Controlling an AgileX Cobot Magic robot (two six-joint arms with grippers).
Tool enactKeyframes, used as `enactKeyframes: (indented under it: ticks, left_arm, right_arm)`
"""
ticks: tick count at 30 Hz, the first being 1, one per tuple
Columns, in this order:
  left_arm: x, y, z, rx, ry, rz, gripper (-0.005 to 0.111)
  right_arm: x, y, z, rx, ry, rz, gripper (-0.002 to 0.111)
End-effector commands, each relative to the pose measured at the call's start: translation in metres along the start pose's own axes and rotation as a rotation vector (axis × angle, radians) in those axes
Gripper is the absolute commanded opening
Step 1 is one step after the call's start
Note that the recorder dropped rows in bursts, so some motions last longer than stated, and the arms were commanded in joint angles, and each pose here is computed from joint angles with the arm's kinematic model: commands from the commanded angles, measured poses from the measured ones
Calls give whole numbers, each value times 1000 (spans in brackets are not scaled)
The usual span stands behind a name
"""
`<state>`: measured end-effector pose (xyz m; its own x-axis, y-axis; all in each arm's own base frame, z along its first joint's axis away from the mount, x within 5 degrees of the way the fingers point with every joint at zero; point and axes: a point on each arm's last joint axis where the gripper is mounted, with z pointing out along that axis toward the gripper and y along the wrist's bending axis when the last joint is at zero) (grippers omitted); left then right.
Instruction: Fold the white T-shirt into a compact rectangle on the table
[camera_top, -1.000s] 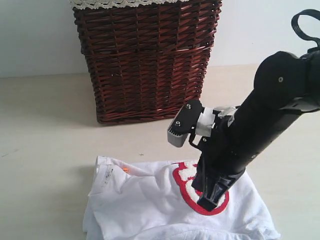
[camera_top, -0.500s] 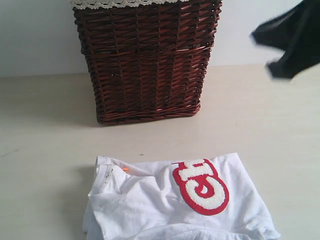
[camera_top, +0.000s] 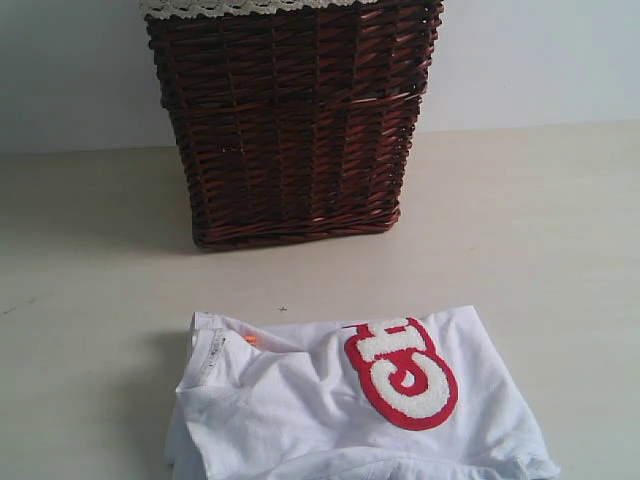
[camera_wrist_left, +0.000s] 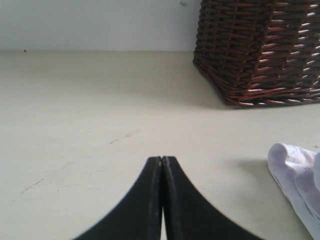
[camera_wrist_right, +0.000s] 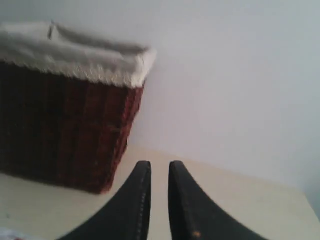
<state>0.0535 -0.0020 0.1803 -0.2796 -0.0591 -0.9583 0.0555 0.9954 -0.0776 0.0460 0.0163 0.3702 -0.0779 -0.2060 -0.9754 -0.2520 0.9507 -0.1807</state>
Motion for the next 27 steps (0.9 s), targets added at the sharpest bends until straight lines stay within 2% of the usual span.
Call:
enactKeyframes:
  ticks: [1,5,8,12,14,16,18,19,21,25,27]
  left_arm:
    - [-1,-1,0,11,-14,-1,1]
    - [-1,-1,0,11,-14,-1,1]
    - [-1,-1,0,11,-14,-1,1]
    - [-1,-1,0,11,-14,-1,1]
    - [-1,-1,0,11,-14,-1,1]
    - [-1,-1,0,11,-14,-1,1]
    - [-1,-1,0,11,-14,-1,1]
    - [-1,-1,0,11,-14,-1,1]
    - [-1,-1,0,11,-14,-1,1]
    - [-1,-1,0,11,-14,-1,1]
    - [-1,-1,0,11,-14,-1,1]
  right_arm:
    - [49,5,-7,117,92,62,15]
    - [76,11,-13,167,188,171,15]
    - [79,12,-16,181,185,277,15]
    - [81,6,-13,236,184,241,15]
    - [91,4,-4,269,78,217,15]
    - [121,5,10,299,-84,224,15]
    - [150,6,22,311,-151,261,15]
    - [161,8,26,309,-147,306,15]
    - [164,8,26,305,-115,318,15]
    - [180,13,27,272,66,326,15]
    - [180,13,27,278,58,352,15]
